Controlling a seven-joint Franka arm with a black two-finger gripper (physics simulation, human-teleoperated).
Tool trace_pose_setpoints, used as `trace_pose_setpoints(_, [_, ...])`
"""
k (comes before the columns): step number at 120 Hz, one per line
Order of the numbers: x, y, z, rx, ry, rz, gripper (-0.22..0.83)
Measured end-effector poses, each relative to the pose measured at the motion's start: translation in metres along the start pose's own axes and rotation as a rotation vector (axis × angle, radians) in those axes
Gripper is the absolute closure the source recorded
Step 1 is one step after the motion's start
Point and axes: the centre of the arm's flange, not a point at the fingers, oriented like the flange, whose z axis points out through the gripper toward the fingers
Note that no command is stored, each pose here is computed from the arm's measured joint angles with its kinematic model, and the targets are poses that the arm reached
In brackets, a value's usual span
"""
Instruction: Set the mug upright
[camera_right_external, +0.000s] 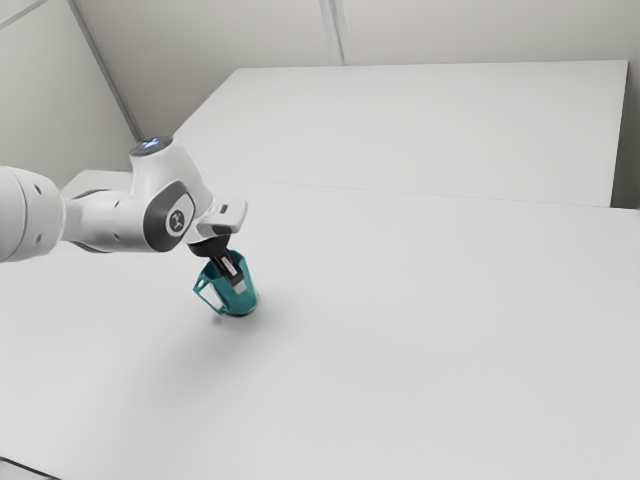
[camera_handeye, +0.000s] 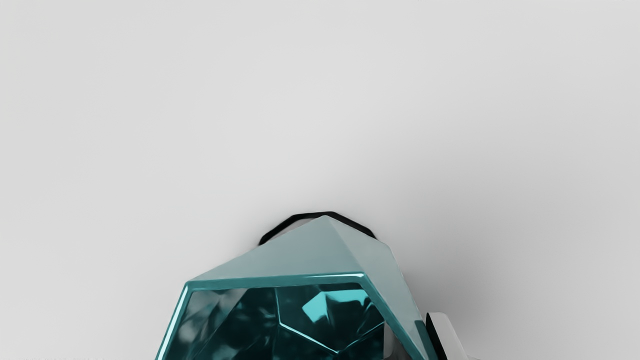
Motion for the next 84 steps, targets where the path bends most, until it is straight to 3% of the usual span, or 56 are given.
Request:
trace_pose_setpoints(24, [0.001, 0.002, 0.006, -0.002, -0.003, -0.031, 0.78])
trace_pose_setpoints(53, [0.001, 0.001, -0.002, 0.0, 0.013, -0.054, 0.29])
trace_pose_setpoints(84, [0.0, 0.001, -0.042, 0.055, 0.044, -0.039, 0.09])
